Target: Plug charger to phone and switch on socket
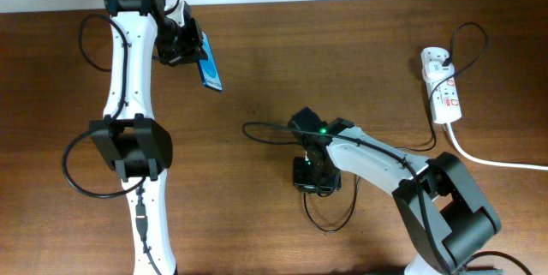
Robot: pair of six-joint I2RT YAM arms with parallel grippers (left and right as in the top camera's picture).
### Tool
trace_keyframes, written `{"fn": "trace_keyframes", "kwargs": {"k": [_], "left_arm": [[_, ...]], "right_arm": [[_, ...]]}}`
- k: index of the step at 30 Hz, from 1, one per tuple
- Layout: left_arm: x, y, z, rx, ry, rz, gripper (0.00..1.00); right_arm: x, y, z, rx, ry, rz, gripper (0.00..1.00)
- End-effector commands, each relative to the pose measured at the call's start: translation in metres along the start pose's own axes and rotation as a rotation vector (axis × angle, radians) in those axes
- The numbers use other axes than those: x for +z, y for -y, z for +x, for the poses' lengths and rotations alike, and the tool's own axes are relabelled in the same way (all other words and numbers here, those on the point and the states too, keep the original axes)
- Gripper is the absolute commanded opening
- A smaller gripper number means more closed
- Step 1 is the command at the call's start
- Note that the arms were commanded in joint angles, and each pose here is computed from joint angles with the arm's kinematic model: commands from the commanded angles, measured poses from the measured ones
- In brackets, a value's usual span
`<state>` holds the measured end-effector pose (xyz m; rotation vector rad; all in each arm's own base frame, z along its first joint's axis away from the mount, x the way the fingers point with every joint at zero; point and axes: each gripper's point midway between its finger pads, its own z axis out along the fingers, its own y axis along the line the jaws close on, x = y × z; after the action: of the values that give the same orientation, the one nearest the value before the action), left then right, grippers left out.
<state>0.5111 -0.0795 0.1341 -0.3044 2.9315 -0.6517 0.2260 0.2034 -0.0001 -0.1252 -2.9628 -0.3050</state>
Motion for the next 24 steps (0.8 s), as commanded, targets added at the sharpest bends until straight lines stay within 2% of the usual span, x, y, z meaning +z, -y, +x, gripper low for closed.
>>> {"fn": "trace_keyframes", "kwargs": {"k": [1,4,5,10,13,14,16,17,19,21,24], "left_arm": [[-0.025,0.013,-0.002,0.015,0.053,0.023,0.00],[-0.025,0.013,-0.002,0.015,0.052,0.023,0.00],[-0.025,0.013,-0.002,0.015,0.052,0.023,0.00],[-0.025,0.012,-0.001,0.014,0.049,0.022,0.00],[-0.025,0.017,0.000,0.016,0.043,0.049,0.00],[-0.026,0.028,0.001,0.032,0.033,0.109,0.00],[-0.038,0.073,0.006,0.177,0.015,0.383,0.00],[-0.055,0.105,0.011,0.274,0.017,0.595,0.00],[-0.089,0.142,0.019,0.378,0.019,0.886,0.00],[-0.127,0.164,0.030,0.463,0.005,1.149,0.00],[-0.131,0.165,0.032,0.461,-0.004,1.172,0.00]], "right_arm": [[0.003,-0.003,0.002,-0.019,-0.021,-0.011,0.23],[0.003,-0.006,0.006,-0.018,-0.042,-0.032,0.22],[0.003,-0.006,0.006,-0.018,-0.042,-0.032,0.17],[0.003,-0.006,0.007,-0.016,-0.044,-0.030,0.14],[-0.004,-0.017,0.004,-0.040,-0.049,-0.074,0.04],[-0.010,-0.023,0.000,-0.058,-0.036,-0.085,0.04],[-0.035,-0.040,-0.012,-0.128,-0.005,-0.119,0.04],[-0.061,-0.048,-0.022,-0.167,0.030,-0.139,0.04],[-0.127,-0.066,-0.040,-0.257,0.132,-0.199,0.04],[-0.204,-0.095,-0.047,-0.409,0.266,-0.355,0.04],[-0.249,-0.114,-0.035,-0.535,0.332,-0.500,0.04]]}}
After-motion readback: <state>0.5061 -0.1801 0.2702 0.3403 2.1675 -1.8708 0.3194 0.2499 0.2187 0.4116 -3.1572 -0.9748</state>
